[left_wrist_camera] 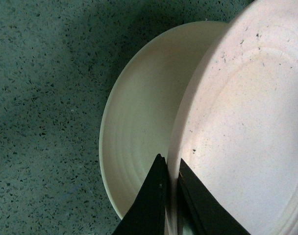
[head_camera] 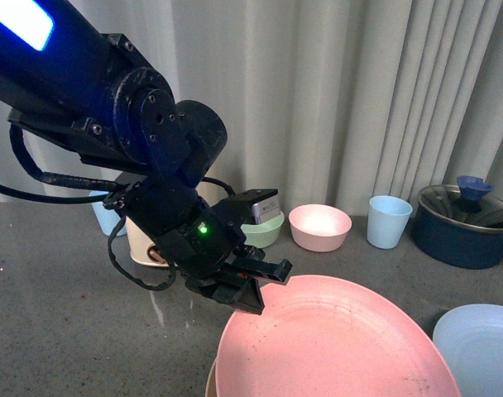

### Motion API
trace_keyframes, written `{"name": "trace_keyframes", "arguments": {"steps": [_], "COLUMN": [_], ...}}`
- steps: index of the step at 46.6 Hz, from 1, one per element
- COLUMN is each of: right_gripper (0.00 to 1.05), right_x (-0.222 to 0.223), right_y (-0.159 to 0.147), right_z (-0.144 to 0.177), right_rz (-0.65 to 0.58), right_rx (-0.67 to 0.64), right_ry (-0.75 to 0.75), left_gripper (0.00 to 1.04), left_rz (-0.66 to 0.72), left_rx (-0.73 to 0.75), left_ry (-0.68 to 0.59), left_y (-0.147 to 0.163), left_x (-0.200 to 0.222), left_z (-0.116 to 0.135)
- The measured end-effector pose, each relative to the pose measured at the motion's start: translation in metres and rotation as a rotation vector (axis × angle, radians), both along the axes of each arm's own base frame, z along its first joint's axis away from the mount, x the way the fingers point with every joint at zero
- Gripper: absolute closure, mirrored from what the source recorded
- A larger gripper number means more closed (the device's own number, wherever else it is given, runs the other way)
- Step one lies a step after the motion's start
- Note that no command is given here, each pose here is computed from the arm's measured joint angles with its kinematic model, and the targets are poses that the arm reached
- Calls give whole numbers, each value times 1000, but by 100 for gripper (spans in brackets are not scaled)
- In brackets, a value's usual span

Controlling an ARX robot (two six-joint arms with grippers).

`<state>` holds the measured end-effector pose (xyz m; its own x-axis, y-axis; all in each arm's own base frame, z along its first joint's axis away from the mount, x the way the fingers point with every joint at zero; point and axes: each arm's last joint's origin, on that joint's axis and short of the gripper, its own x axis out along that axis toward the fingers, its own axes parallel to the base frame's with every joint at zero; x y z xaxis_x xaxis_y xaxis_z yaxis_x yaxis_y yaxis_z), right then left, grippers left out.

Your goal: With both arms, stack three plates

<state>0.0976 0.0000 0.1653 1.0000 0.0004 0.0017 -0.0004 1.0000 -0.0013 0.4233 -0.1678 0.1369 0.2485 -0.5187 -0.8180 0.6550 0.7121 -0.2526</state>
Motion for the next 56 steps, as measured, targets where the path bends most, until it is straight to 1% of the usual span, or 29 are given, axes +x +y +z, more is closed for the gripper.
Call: {"name": "trace_keyframes", "arguments": {"steps": [11, 19, 50, 51, 56], "right_gripper": [7, 7, 7, 7, 7], "right_x": [0, 0, 0, 0, 0], "right_y": [0, 0, 0, 0, 0], "right_z": [0, 0, 0, 0, 0], "right_rz": [0, 0, 0, 0, 0], "right_rx": [0, 0, 0, 0, 0], "right_ry": [0, 0, 0, 0, 0], "left_gripper": [101, 101, 101, 101, 86], "left_rz": [11, 23, 11, 14, 13], "left_rx": [11, 16, 49, 55, 56], "left_ry": [-12, -6, -1, -3, -4], "left_y": [-4, -1, 11, 12, 12], "left_x": [10, 19, 23, 23, 23], "left_z": [-5, -11, -17, -17, -17]}}
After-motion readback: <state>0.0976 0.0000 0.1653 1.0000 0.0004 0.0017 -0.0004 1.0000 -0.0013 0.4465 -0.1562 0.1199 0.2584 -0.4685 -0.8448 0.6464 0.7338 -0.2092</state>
